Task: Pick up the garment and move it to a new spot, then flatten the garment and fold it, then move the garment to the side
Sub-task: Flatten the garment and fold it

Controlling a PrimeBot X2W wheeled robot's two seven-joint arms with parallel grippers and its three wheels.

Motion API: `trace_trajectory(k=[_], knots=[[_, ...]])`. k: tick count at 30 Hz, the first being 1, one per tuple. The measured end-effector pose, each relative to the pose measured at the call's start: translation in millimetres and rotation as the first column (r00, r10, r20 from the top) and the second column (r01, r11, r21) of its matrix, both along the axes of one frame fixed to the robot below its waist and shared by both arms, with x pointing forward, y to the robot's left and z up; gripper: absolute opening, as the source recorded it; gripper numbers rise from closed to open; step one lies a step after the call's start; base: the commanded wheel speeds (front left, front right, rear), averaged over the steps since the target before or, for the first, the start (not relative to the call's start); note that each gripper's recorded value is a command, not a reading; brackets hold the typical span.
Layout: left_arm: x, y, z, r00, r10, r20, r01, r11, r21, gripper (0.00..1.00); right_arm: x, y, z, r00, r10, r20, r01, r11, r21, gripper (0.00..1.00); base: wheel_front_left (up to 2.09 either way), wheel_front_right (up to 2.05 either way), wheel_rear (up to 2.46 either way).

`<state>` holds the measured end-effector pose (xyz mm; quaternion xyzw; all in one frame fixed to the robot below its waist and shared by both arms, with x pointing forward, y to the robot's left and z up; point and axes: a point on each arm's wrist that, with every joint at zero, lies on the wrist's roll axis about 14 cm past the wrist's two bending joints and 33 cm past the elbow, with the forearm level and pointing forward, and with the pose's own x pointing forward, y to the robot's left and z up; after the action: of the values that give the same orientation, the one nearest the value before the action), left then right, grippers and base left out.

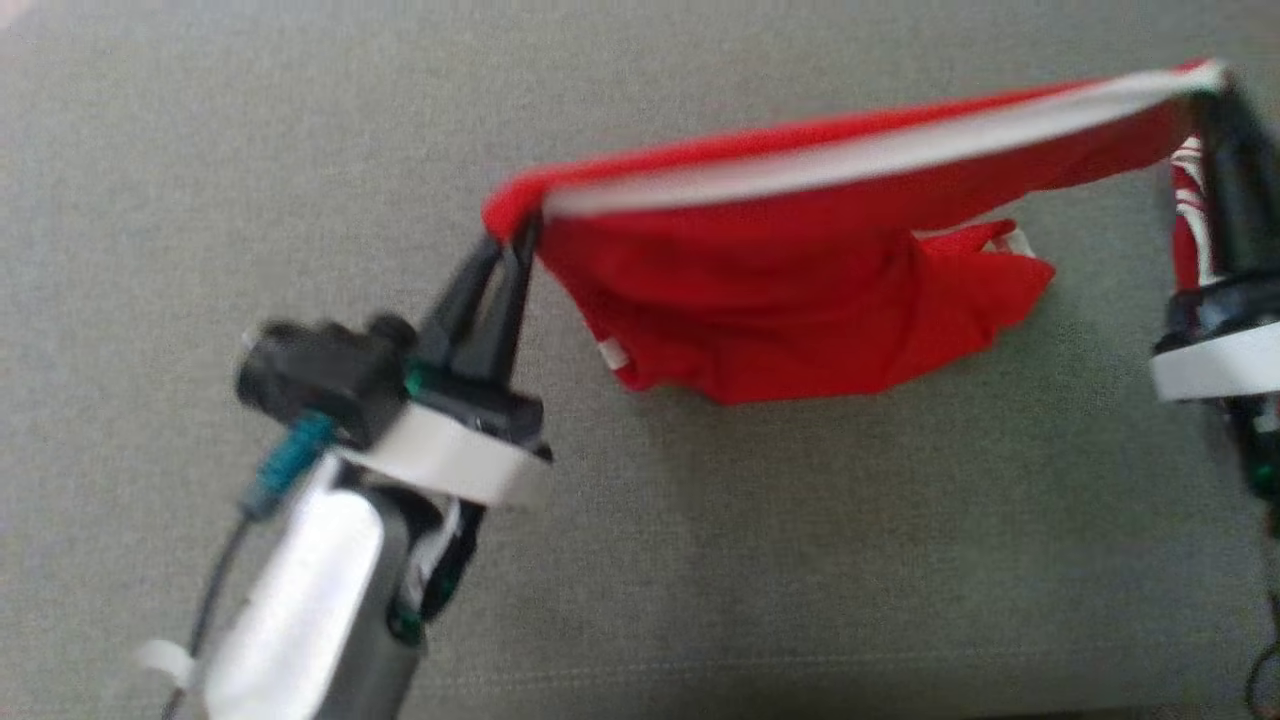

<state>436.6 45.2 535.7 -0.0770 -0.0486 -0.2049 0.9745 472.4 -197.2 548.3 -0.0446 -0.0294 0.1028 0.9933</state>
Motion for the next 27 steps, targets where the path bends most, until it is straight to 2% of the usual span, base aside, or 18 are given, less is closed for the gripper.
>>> trace_trajectory(k=[7,10,14,17,21,27], knots=[[3,8,118,0.957,0.004,0.289,0.009,0.999,-0.044,0.00,-22,-8,102,0.970,-0.021,0.243,0.037,0.997,-0.063,0.00,0.00,0.00,0.00],[2,8,150,0.932,-0.002,0.361,0.018,0.999,-0.042,0.00,-28,-11,127,0.957,-0.025,0.289,0.052,0.995,-0.086,0.00,0.00,0.00,0.00],[12,10,163,0.927,0.003,0.376,0.016,0.999,-0.047,0.00,-24,-9,140,0.953,-0.018,0.303,0.043,0.996,-0.075,0.00,0.00,0.00,0.00],[31,9,153,0.945,0.006,0.327,0.010,0.999,-0.048,0.00,-9,-3,131,0.964,0.004,0.265,0.012,0.998,-0.056,0.00,0.00,0.00,0.00],[76,8,138,0.964,0.030,0.264,-0.017,0.999,-0.050,0.00,29,7,124,0.973,0.036,0.228,-0.030,0.999,-0.029,0.00,0.00,0.00,0.00],[145,15,151,0.951,0.101,0.291,-0.080,0.993,-0.084,0.00,89,27,157,0.954,0.079,0.290,-0.083,0.997,0.003,0.00,0.00,0.00,0.00]])
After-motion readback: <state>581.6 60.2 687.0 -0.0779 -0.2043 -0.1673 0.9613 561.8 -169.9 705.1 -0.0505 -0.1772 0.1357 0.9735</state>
